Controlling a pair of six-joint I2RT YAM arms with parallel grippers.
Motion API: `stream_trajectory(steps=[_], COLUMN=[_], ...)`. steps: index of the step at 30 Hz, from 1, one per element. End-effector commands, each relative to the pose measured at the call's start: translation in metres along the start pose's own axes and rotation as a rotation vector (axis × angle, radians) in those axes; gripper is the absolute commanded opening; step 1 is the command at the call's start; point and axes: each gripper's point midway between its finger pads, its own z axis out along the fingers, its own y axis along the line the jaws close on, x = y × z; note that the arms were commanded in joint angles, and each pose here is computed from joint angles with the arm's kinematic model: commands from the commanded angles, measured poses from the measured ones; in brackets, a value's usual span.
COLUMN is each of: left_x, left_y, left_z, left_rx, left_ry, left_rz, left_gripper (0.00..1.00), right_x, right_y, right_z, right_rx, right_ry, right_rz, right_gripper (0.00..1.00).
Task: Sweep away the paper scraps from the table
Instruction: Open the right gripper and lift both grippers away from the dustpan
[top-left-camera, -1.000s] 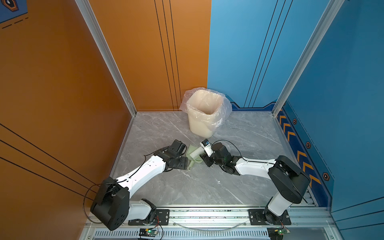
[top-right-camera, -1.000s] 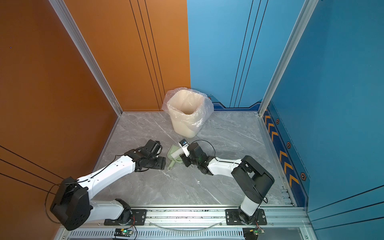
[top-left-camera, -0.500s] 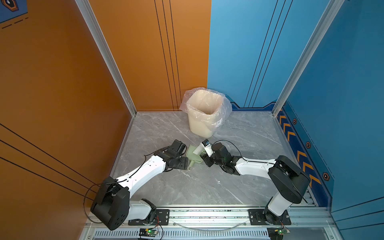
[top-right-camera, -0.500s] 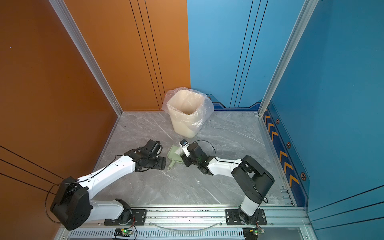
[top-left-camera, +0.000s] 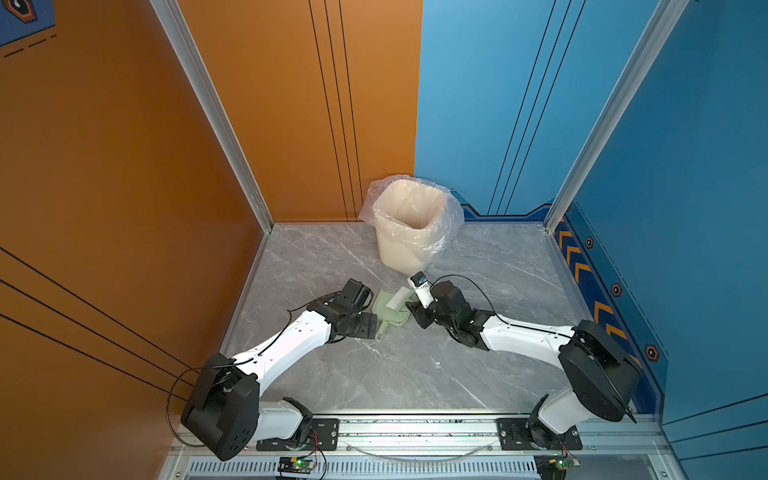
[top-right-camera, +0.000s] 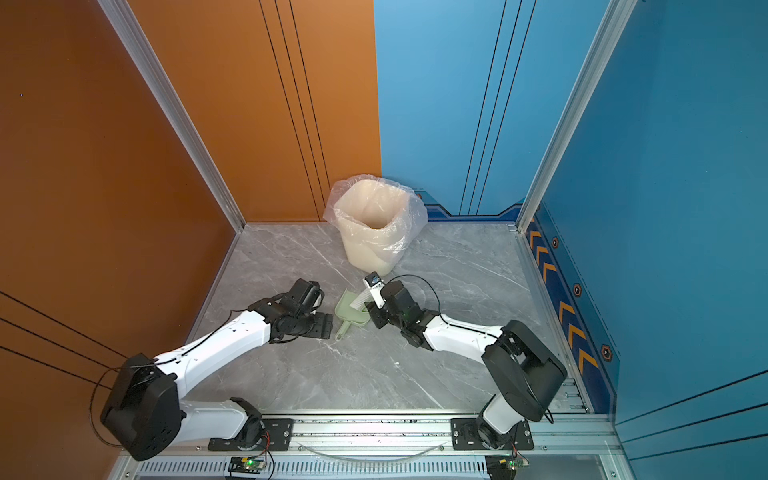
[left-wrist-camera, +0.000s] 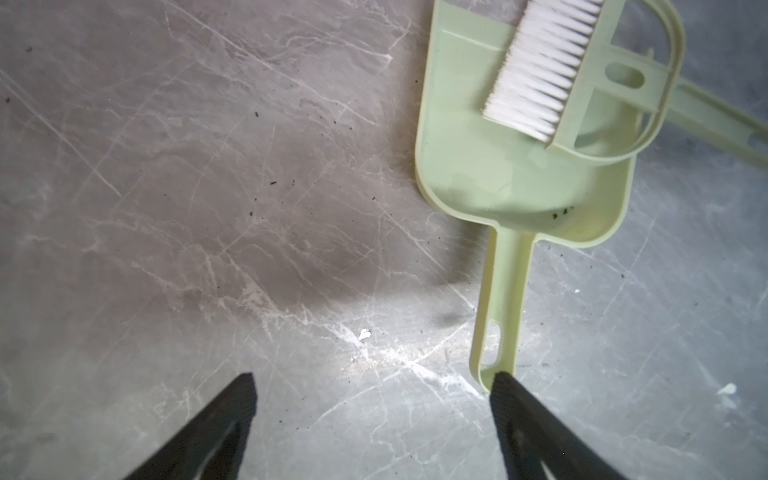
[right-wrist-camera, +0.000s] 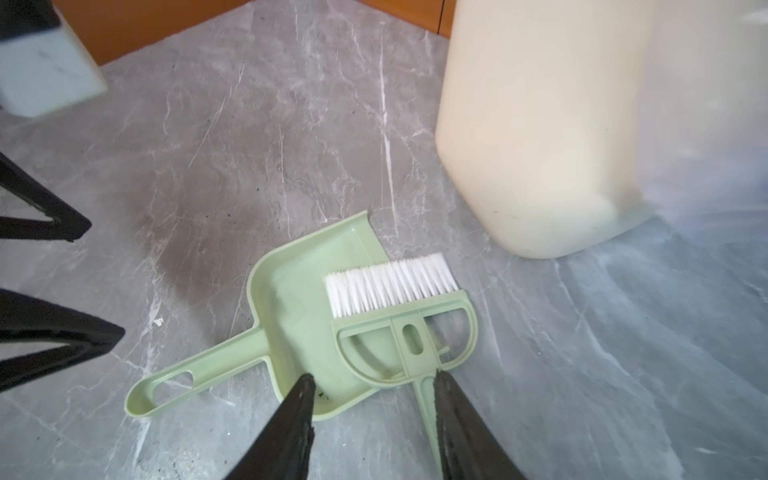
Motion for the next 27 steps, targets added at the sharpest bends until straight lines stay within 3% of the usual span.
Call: stream_trajectory(steps=[1,3,16,27], left_x=[-0.003,-0.005,-0.036,-0.07], left_y=[0.009,0.011,0.019,0.034], left_z=[-0.005,-0.007,-0.036,-0.062], left_rx=[-0.025,-0.028,-0.051,-0.115], left_ry=[-0.04,-0.058,-0.273,-0.463], left_rz=[-0.018,-0.023,0.053,0.075], left_gripper=[0.96,1.0,0.98,0.98], right_x=[0.007,0.005,0.021,0.02], right_y=[-0.019,-0.025,-0.094,-0.134], right_z=[-0.015,-0.024,-0.09,-0.145], right_rx=[0.046,0.051,0.166,0.288], right_ry=[0.019,0.011,0.025,-0.081], right_rz=[-0.005,0.007,0.087,0.153], right_gripper=[0.48,0.49,0.49,0.49])
